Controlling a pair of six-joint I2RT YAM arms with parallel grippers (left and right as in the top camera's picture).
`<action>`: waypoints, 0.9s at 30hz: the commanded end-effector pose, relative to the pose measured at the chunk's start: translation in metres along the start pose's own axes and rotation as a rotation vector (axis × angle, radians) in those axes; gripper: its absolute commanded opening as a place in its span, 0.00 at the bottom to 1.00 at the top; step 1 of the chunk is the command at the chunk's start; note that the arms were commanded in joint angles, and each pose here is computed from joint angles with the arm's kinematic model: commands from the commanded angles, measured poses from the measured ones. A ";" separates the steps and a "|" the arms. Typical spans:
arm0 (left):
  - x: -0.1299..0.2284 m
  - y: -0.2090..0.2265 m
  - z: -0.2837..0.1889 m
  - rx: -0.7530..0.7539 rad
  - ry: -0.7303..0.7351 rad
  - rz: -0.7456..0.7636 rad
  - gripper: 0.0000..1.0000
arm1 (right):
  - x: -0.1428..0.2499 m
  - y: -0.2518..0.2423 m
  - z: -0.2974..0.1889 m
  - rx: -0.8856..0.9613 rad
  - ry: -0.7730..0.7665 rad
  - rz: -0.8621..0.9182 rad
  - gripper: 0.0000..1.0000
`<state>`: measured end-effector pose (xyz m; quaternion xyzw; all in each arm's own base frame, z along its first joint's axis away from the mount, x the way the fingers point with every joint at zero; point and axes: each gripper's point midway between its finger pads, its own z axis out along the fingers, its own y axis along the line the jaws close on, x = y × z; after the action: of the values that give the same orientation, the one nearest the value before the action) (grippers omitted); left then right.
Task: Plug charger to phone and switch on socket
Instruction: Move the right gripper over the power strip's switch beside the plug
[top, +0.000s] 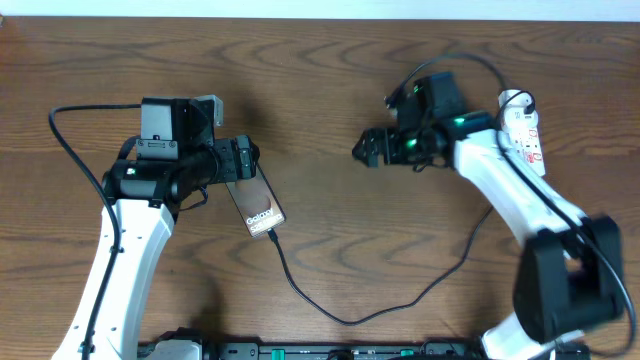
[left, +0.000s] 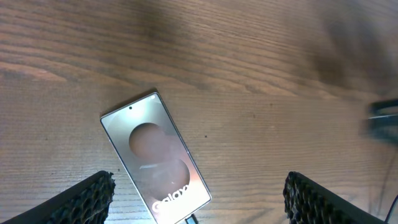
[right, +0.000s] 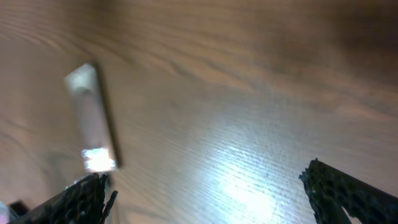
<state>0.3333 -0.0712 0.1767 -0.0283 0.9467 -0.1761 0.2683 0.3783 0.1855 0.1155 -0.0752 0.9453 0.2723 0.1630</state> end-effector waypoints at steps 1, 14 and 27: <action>-0.002 -0.002 -0.002 0.008 -0.004 0.019 0.88 | -0.036 0.015 -0.064 -0.013 -0.151 -0.069 0.99; -0.002 -0.002 -0.002 0.008 -0.005 0.020 0.88 | -0.065 -0.090 -0.206 0.184 -0.349 0.071 0.99; -0.003 -0.003 -0.002 0.008 -0.007 0.021 0.87 | -0.031 -0.237 -0.234 0.238 -0.355 0.309 0.99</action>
<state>0.3335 -0.0712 0.1768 -0.0282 0.9466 -0.1761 0.2686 0.3901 -0.1321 0.2151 0.1577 0.9285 0.1542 0.2988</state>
